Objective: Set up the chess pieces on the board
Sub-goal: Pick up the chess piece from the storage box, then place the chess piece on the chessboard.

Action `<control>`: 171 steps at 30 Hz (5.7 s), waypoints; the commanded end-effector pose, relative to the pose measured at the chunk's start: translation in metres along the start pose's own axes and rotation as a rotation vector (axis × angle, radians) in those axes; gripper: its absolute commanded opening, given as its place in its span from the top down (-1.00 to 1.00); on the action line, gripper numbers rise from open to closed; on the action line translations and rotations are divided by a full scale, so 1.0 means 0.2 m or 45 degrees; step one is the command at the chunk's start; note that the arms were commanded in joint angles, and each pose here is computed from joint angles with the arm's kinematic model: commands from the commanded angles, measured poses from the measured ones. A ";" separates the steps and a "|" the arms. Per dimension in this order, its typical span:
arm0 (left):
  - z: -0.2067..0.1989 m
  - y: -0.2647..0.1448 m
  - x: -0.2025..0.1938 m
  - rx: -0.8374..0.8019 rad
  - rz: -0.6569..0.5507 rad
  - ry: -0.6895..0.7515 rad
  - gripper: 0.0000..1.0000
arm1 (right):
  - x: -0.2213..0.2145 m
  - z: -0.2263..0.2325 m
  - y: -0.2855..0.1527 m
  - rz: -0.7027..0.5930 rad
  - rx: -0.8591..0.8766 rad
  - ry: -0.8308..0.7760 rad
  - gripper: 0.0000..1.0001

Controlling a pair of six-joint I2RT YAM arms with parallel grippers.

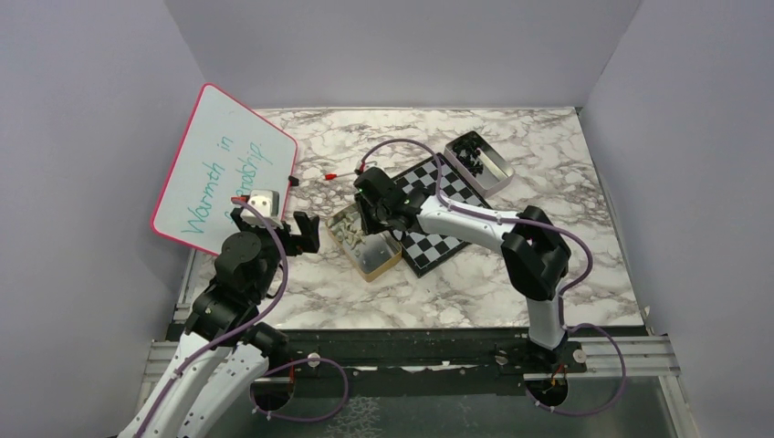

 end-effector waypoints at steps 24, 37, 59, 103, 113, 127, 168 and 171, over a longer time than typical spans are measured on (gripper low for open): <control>0.00 -0.01 0.02 0.009 -0.035 -0.005 -0.98 | -0.22 0.08 0.17 0.246 0.179 0.180 0.41; 0.00 -0.01 0.02 0.006 -0.037 -0.005 -0.98 | -0.26 0.07 0.21 0.282 0.148 0.222 0.40; 0.00 -0.01 0.01 0.002 -0.032 -0.005 -0.98 | -0.19 0.10 0.10 0.251 0.127 0.185 0.70; 0.00 0.00 0.02 -0.005 -0.036 -0.002 -0.98 | 0.00 -0.65 -0.26 0.127 -0.365 0.318 0.68; 0.00 0.00 0.01 0.003 -0.035 0.000 -0.98 | -0.01 -0.66 -0.21 0.166 -0.367 0.355 0.64; 0.00 -0.01 0.02 0.003 -0.038 -0.001 -0.98 | -0.05 -0.68 -0.16 0.179 -0.391 0.361 0.63; 0.00 -0.01 0.02 0.002 -0.037 -0.003 -0.98 | -0.10 -0.69 -0.16 0.248 -0.423 0.390 0.52; 0.00 -0.01 0.02 0.003 -0.038 -0.003 -0.98 | -0.10 -0.69 -0.16 0.254 -0.419 0.394 0.52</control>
Point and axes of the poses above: each gripper's point midway between its finger pads, its own y axis out along the fingers, its own z axis along the line the jaws close on, x = y × z, the point moved 10 cm from there along -y, back along the fingers, and after that the axes turned 14 degrees about y, right-handed, at the moved point
